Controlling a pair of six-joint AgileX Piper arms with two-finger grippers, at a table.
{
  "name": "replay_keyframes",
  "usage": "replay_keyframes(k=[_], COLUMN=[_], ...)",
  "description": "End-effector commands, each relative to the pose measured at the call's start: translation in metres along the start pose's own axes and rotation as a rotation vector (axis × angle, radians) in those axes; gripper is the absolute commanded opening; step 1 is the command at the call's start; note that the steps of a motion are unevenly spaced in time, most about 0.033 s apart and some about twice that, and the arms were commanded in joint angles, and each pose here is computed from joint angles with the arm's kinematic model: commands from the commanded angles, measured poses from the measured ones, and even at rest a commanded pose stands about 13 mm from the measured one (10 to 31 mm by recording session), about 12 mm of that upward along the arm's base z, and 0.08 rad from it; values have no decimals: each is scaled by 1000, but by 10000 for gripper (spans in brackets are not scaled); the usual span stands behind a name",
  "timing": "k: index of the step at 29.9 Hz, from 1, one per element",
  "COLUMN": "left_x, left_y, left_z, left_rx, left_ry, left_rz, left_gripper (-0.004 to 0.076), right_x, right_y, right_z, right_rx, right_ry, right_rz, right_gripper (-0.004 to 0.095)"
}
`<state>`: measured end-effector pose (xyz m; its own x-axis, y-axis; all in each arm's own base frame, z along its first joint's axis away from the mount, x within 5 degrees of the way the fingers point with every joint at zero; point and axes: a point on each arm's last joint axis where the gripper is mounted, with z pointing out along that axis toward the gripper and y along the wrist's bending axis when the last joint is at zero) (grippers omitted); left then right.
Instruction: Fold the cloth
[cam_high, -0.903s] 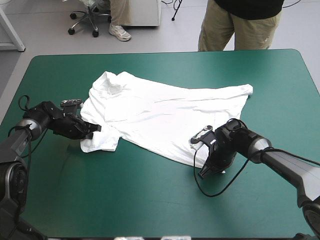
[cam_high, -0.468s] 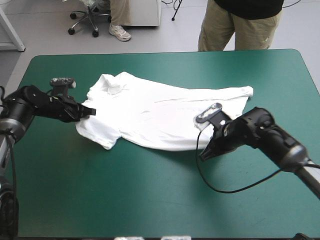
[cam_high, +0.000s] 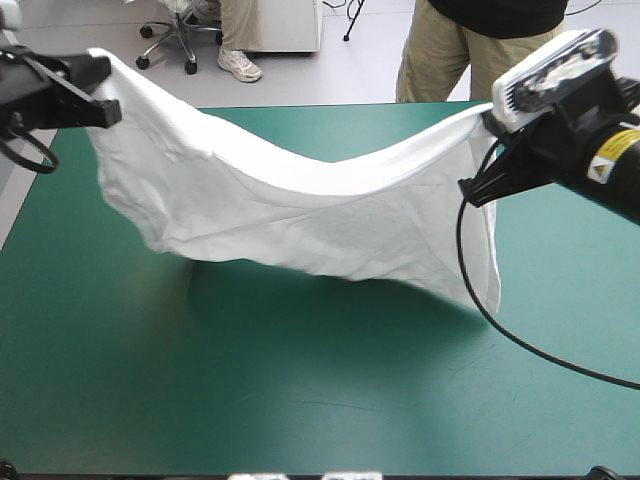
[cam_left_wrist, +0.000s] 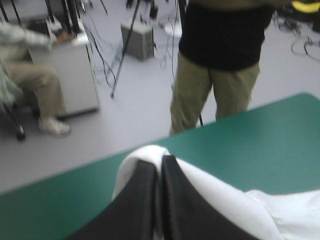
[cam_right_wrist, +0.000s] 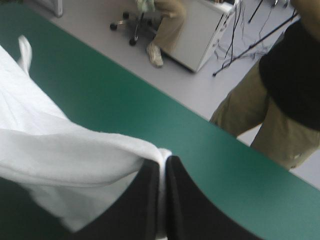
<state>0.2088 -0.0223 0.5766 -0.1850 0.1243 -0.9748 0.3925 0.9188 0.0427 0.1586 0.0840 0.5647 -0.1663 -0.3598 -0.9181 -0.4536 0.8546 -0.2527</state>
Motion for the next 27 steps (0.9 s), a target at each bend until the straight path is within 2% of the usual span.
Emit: replay_keyframes(k=[1,6,9,12,18,23,27], left_x=[-49,-77,-79,-77,-62,-26,13], left_y=[-26,-43,-45,-40,-5,35,67], left_z=[-66,-140,-158,-153,-79,10,83], left_rx=[-42,-254,-334,-359,-315,-276,-253], left_ry=[-291,-499,-531,-495,-283,-36,131], left_rz=[86,189,214,203,128,38,-27], left_gripper=[-9,-9,-9,-9,-9,-9,-9], right_x=[-27,-43,-44,-42,-33,-17,7], right_y=[-16,-27,-32,-34,-27,-12,-14], right_z=[-49,-98,-116,-116,-53,44,127], right_rx=[72,113,142,164,154,131,140], right_ry=[-219,-355,-376,-354,-121,110,257], right_rz=[-17,-6,-1,-5,-24,-90,-83], right_gripper=[-17,-16,-11,-11,-13,-13,-14])
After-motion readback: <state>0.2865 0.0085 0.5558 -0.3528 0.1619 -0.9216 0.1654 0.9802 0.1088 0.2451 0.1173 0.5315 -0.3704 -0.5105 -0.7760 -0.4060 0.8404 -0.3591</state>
